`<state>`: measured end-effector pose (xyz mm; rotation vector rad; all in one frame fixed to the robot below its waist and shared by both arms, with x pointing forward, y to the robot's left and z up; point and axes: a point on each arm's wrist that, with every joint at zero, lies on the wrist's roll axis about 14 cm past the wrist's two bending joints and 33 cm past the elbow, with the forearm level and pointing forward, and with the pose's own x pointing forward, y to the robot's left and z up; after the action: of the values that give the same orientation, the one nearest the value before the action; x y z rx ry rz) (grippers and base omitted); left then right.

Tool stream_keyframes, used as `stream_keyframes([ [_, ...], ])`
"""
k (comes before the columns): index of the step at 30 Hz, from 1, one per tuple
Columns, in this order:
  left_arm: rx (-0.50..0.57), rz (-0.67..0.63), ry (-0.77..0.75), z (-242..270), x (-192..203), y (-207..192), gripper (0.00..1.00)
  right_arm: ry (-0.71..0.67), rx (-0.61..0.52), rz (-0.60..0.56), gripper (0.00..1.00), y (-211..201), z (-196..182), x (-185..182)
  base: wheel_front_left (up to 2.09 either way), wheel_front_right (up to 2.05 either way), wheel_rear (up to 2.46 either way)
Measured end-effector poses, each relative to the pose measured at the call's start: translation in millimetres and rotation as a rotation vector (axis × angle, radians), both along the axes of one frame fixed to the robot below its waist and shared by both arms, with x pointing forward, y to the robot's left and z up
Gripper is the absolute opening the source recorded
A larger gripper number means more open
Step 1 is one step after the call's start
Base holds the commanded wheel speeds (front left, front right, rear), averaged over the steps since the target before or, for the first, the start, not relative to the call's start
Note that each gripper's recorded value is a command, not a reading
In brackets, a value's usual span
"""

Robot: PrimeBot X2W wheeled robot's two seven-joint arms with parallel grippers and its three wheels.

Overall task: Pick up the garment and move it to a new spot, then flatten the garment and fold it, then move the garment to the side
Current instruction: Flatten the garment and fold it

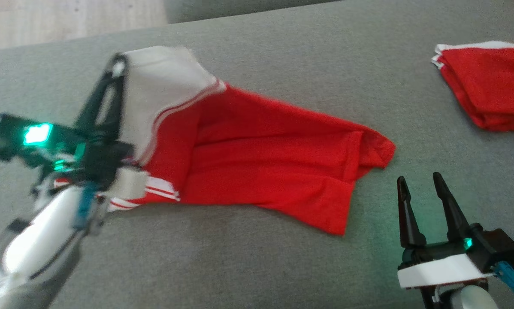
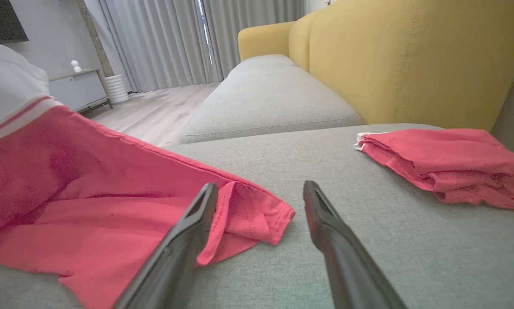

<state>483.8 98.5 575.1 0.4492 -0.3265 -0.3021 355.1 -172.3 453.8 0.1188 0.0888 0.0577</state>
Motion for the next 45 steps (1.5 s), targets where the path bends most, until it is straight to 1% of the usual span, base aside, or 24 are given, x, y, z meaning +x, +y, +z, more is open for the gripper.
stream_keyframes([
  [3,0.002,0.071,0.029,1,-8,35,0.0,0.003,0.013,0.026,1.0,9,-2,3,0.0,0.0,0.0],
  [6,0.025,0.109,0.044,2,-15,56,0.0,0.021,0.017,0.052,1.0,13,-8,6,0.0,0.0,0.0],
  [7,0.037,0.116,0.046,3,-17,62,0.0,0.026,0.002,0.069,1.0,11,-11,12,0.0,0.0,0.0],
  [11,0.042,0.125,0.066,-2,-18,67,0.0,0.032,-0.052,0.105,1.0,5,-15,32,0.0,0.0,0.0],
  [13,0.046,0.126,0.072,-3,-17,69,0.0,0.037,-0.049,0.142,1.0,11,-17,38,0.0,0.0,0.0],
  [14,0.046,0.128,0.071,-2,-16,70,0.0,0.041,-0.03,0.164,1.0,18,-18,39,0.0,0.0,0.0],
  [16,0.044,0.13,0.066,-1,-14,71,0.0,0.069,0.007,0.224,1.0,33,-25,34,0.0,0.0,0.0],
  [18,0.045,0.133,0.066,0,-10,72,0.0,0.104,0.008,0.291,1.0,45,-34,24,0.0,0.0,0.0],
  [20,0.047,0.138,0.057,1,-6,73,0.0,0.139,0.006,0.324,1.0,48,-42,12,0.0,0.0,0.0],
  [26,0.051,0.127,0.039,6,0,71,0.0,0.207,0.026,0.33,1.0,46,-56,-15,0.0,0.0,0.0],
  [32,0.057,0.136,0.039,6,-1,73,0.0,0.213,0.028,0.336,1.0,48,-56,-21,0.0,0.0,0.0],
  [36,0.061,0.133,0.042,5,-3,74,0.0,0.243,0.039,0.352,1.0,53,-64,-25,0.0,0.0,0.0],
  [37,0.061,0.134,0.044,5,-3,74,0.0,0.251,0.045,0.352,0.91,54,-66,-26,0.0,0.0,0.0],
  [38,0.061,0.134,0.047,4,-4,74,0.0,0.257,0.044,0.355,0.75,55,-68,-26,0.0,0.0,0.0],
  [39,0.061,0.135,0.048,3,-4,75,0.0,0.259,0.044,0.358,0.67,55,-69,-25,0.0,0.0,0.0],
  [40,0.06,0.135,0.049,3,-4,75,0.0,0.259,0.043,0.36,0.45,56,-69,-24,0.0,0.0,0.0],
  [41,0.06,0.135,0.049,3,-4,75,0.0,0.259,0.043,0.36,0.31,56,-69,-24,0.0,0.0,0.0],
  [42,0.06,0.136,0.051,2,-4,75,0.0,0.255,0.043,0.365,0.09,58,-69,-23,0.0,0.0,0.0],
  [43,0.061,0.136,0.052,2,-4,75,0.0,0.248,0.043,0.366,0.0,58,-67,-20,0.0,0.0,0.0],
  [45,0.062,0.137,0.053,2,-4,75,0.0,0.238,0.042,0.368,0.0,59,-65,-17,0.0,0.0,0.0],
])
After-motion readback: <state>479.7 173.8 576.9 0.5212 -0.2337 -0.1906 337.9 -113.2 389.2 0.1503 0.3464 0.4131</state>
